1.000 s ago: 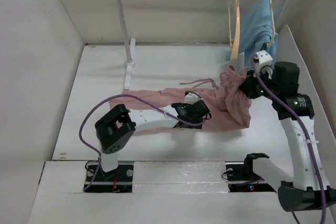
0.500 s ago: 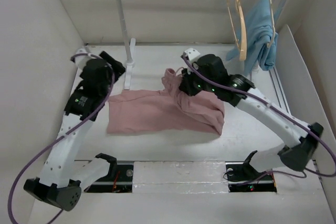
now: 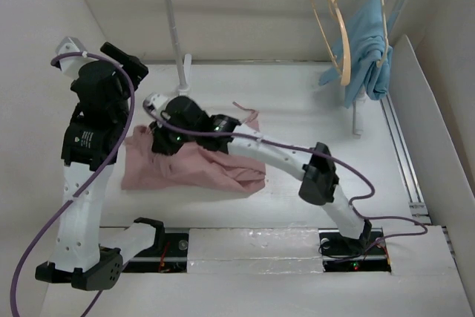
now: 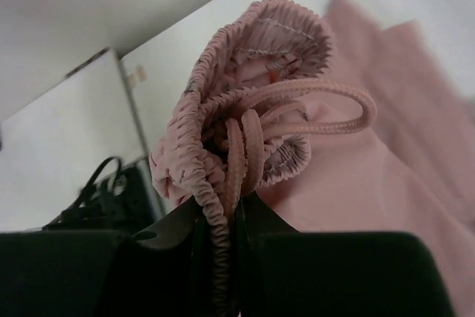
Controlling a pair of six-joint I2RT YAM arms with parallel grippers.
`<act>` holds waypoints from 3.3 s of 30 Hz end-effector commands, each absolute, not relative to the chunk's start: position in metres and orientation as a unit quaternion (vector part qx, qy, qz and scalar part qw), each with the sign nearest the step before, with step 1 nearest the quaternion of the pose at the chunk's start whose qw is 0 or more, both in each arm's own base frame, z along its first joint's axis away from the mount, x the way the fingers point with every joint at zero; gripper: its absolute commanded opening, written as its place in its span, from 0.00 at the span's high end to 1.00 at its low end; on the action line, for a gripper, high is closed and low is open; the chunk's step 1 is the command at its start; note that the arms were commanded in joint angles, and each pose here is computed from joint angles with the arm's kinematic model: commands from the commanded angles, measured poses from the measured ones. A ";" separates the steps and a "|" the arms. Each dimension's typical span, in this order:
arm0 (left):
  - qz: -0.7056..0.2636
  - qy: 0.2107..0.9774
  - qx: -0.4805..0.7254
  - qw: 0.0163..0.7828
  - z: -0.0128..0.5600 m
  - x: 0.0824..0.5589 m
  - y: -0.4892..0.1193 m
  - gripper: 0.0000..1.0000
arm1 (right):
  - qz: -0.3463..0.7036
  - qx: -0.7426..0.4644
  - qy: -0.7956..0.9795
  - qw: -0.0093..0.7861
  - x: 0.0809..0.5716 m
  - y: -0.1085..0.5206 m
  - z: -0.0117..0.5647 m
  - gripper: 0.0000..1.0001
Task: Place the trousers on the hanger
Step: Fold the trousers at the center of the board.
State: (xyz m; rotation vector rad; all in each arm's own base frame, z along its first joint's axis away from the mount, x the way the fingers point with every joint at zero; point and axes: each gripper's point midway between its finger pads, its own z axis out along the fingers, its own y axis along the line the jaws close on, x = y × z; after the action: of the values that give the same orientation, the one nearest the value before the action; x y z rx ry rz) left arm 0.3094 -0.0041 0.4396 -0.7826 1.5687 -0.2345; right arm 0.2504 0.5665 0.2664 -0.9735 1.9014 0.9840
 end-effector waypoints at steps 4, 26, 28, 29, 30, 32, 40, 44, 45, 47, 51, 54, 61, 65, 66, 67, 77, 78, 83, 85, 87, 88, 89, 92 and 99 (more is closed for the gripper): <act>0.011 0.626 -0.368 0.688 0.492 0.273 0.049 0.25 | 0.516 -0.417 0.669 0.334 0.213 0.615 0.263 0.21; -0.066 0.940 -0.049 0.332 0.151 0.363 -0.150 0.29 | 0.314 -0.398 0.796 0.330 0.239 0.312 0.133 0.54; -0.019 0.948 -0.055 0.312 0.141 0.360 -0.136 0.30 | 0.320 -0.397 0.798 0.322 0.237 0.310 0.123 0.46; -0.006 0.948 -0.066 0.310 0.138 0.357 -0.130 0.30 | 0.316 -0.395 0.802 0.318 0.238 0.309 0.116 0.43; -0.007 0.944 -0.079 0.319 0.141 0.361 -0.123 0.30 | 0.315 -0.394 0.801 0.322 0.241 0.311 0.114 0.35; -0.059 0.943 -0.083 0.316 0.139 0.353 -0.126 0.25 | 0.308 -0.392 0.810 0.308 0.242 0.310 0.097 0.34; -0.123 0.957 -0.007 0.261 0.099 0.358 -0.206 0.28 | 0.293 -0.381 0.826 0.295 0.252 0.301 0.068 0.90; -0.119 0.965 -0.022 0.234 0.070 0.370 -0.215 0.54 | 0.282 -0.383 0.829 0.294 0.248 0.293 0.070 1.00; -0.118 0.967 -0.022 0.226 0.064 0.371 -0.217 0.59 | 0.271 -0.380 0.835 0.291 0.246 0.286 0.067 1.00; -0.120 0.967 -0.025 0.224 0.052 0.379 -0.223 0.90 | 0.260 -0.385 0.832 0.304 0.235 0.277 0.078 1.00; -0.115 0.965 -0.034 0.234 0.053 0.392 -0.226 1.00 | 0.251 -0.385 0.837 0.297 0.224 0.267 0.071 1.00; -0.109 0.960 -0.041 0.254 0.060 0.410 -0.228 1.00 | 0.257 -0.383 0.842 0.280 0.213 0.262 0.059 1.00; -0.111 0.957 -0.039 0.266 0.078 0.444 -0.236 1.00 | 0.244 -0.386 0.841 0.289 0.215 0.261 0.070 1.00; -0.103 0.960 -0.018 0.262 0.090 0.443 -0.241 1.00 | 0.220 -0.380 0.845 0.307 0.236 0.253 0.079 0.82; -0.101 0.957 -0.015 0.273 0.102 0.441 -0.237 0.86 | 0.224 -0.376 0.843 0.312 0.242 0.252 0.084 0.72; -0.102 0.954 -0.010 0.280 0.109 0.435 -0.237 0.77 | 0.232 -0.380 0.838 0.315 0.247 0.252 0.089 0.64; -0.015 0.889 -0.232 0.393 0.181 0.358 -0.081 0.22 | 0.248 -0.349 0.829 0.360 0.331 0.236 0.123 0.22; -0.001 0.880 -0.269 0.392 0.178 0.348 -0.063 0.19 | 0.251 -0.348 0.829 0.358 0.335 0.235 0.123 0.21; -0.006 0.814 -0.464 0.348 0.149 0.277 0.028 0.18 | 0.267 -0.350 0.815 0.376 0.337 0.235 0.138 0.19; 0.003 0.778 -0.536 0.329 0.141 0.253 0.062 0.19 | 0.276 -0.357 0.814 0.365 0.324 0.237 0.135 0.19; 0.013 0.761 -0.573 0.305 0.134 0.240 0.065 0.19 | 0.290 -0.371 0.801 0.370 0.308 0.245 0.143 0.19; 0.025 0.763 -0.580 0.284 0.129 0.232 0.065 0.18 | 0.296 -0.374 0.796 0.373 0.302 0.247 0.145 0.19; 0.040 0.761 -0.590 0.268 0.124 0.228 0.067 0.18 | 0.299 -0.379 0.794 0.369 0.293 0.248 0.142 0.19; 0.056 0.761 -0.610 0.215 0.107 0.210 0.061 0.15 | 0.305 -0.400 0.781 0.369 0.276 0.253 0.148 0.19; 0.046 0.748 -0.637 0.179 0.078 0.190 0.048 0.12 | 0.323 -0.425 0.763 0.364 0.264 0.246 0.150 0.19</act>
State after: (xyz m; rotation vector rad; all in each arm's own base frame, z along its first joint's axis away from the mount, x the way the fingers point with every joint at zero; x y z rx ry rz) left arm 0.1990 0.0513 0.0785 -1.7123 2.1666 0.1367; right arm 0.2687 0.2488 0.1460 -1.0494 2.0126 0.7900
